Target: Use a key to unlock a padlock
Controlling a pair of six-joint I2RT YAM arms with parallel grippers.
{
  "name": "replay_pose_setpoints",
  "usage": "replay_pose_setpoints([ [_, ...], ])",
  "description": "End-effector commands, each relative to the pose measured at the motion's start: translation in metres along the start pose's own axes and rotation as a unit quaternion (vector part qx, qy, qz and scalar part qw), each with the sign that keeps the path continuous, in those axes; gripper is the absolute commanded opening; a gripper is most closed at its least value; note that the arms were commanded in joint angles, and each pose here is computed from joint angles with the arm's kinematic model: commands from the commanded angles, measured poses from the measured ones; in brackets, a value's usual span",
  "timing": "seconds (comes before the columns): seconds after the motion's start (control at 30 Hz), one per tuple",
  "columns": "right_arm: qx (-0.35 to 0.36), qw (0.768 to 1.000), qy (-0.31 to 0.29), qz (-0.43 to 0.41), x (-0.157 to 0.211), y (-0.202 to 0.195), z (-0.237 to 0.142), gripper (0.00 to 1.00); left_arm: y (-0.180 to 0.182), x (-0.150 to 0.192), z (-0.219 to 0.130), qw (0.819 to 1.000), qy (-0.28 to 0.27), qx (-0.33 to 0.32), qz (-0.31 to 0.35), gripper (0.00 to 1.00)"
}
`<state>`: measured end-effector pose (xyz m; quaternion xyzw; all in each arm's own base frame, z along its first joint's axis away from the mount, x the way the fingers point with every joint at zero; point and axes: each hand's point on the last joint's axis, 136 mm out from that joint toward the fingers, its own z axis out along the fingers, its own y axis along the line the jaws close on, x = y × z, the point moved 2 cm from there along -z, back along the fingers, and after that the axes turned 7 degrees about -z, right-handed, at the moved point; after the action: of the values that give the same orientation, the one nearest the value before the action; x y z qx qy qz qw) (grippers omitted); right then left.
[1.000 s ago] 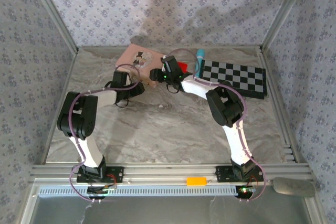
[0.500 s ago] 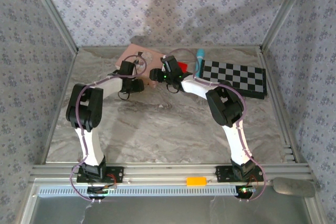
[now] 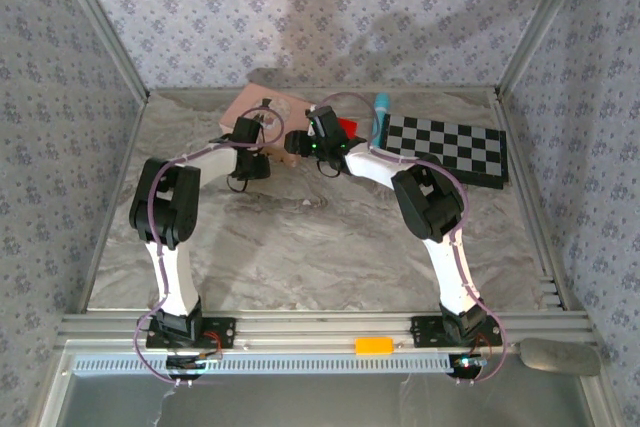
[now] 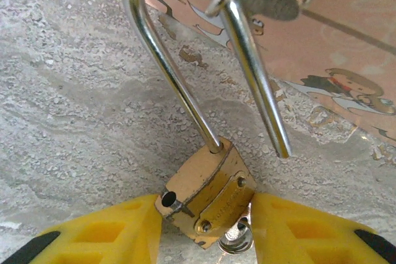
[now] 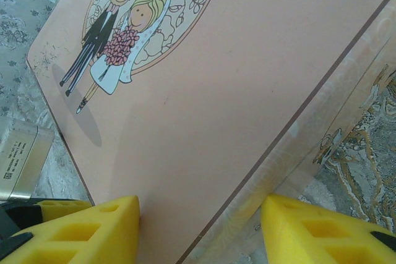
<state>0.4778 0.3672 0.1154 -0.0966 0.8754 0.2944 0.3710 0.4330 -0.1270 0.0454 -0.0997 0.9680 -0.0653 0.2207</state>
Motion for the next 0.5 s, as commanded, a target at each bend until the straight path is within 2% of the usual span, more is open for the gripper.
replay_pose_setpoints([
  [0.0, 0.01, 0.999, 0.038, 0.0, 0.021, -0.01, 0.01, 0.54, 0.009, -0.004, 0.004, 1.0, -0.004, -0.01, 0.003, 0.47],
  [0.13, 0.01, 0.999, 0.039, 0.0, 0.021, -0.011, 0.01, 0.54, 0.009, -0.012, 0.004, 1.0, -0.014, -0.006, 0.01, 0.57],
  [0.2, 0.01, 0.999, 0.039, 0.0, 0.021, -0.01, 0.009, 0.54, 0.01, -0.016, 0.006, 1.0, -0.016, -0.001, 0.005, 0.57],
  [0.3, 0.009, 0.999, 0.039, 0.0, 0.021, -0.011, 0.01, 0.54, 0.01, -0.023, 0.009, 1.0, -0.018, 0.008, -0.002, 0.55],
  [0.47, 0.01, 0.999, 0.041, 0.001, 0.024, -0.011, 0.011, 0.54, 0.01, -0.026, 0.012, 1.0, -0.015, 0.023, -0.011, 0.41],
])
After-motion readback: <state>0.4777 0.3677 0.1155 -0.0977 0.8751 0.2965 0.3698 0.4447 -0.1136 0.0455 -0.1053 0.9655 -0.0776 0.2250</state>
